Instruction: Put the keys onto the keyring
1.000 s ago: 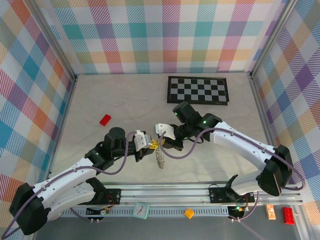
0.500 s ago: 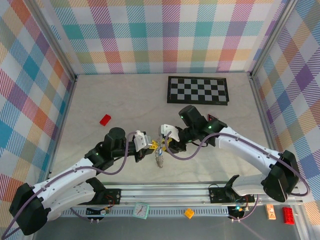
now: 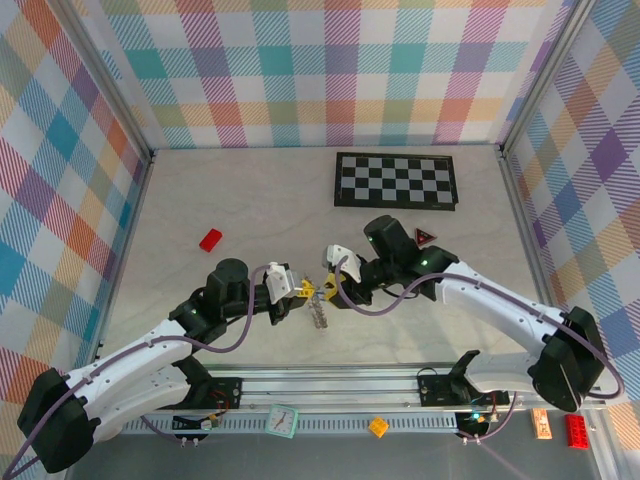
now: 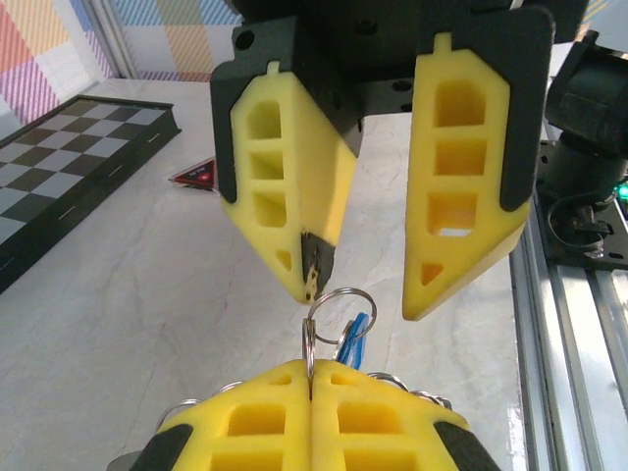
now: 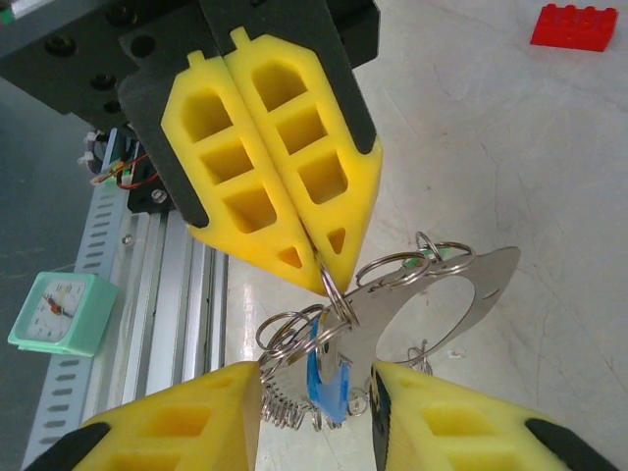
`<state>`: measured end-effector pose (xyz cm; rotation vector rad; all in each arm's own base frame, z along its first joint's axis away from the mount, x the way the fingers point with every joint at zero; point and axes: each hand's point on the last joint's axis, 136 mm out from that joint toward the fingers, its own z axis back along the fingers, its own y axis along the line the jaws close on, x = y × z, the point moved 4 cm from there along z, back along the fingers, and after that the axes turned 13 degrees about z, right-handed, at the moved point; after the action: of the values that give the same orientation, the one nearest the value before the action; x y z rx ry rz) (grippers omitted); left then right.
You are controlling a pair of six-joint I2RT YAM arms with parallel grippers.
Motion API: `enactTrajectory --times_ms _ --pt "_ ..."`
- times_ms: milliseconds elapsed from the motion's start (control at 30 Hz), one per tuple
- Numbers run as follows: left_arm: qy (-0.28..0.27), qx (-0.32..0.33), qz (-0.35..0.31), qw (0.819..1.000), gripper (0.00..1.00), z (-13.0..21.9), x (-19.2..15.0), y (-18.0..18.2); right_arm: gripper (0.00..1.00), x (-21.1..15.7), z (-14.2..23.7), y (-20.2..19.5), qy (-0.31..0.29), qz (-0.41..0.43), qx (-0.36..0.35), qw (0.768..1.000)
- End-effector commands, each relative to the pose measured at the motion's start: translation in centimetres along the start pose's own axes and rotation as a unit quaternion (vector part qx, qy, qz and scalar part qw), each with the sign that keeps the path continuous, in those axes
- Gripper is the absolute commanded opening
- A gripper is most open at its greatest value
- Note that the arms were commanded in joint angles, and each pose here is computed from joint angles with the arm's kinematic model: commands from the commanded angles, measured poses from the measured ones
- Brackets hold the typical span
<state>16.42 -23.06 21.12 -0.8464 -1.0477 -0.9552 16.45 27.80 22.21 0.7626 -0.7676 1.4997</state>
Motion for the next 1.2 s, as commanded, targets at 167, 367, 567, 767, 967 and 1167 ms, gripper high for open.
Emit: enactTrajectory --times_ms 167,367,567,767,967,1167 --pt "-0.038 0.013 -0.009 0.999 0.00 0.3 1.3 0.1 0.31 1.4 1.8 -1.5 0.000 -0.273 -0.073 0.959" --pt "-0.040 0.019 -0.006 0.999 0.00 0.3 1.3 0.2 0.30 1.6 1.6 -1.1 0.023 -0.423 -0.049 0.904" --pt "-0.037 0.018 -0.003 0.999 0.00 0.1 1.3 0.2 0.28 2.3 1.1 -1.0 0.040 -0.416 -0.048 0.907" --pt "-0.038 0.018 -0.004 0.999 0.00 0.0 1.4 0.2 0.26 2.8 0.3 -0.9 0.061 -0.403 -0.042 0.912" --pt "-0.037 0.017 -0.006 0.999 0.00 -0.1 1.4 0.2 0.21 2.4 -0.1 -1.1 0.074 -0.402 -0.051 0.911" --pt "-0.037 0.018 -0.007 0.999 0.00 -0.1 1.4 0.3 0.18 2.3 -0.3 -1.1 0.083 -0.401 -0.047 0.911"
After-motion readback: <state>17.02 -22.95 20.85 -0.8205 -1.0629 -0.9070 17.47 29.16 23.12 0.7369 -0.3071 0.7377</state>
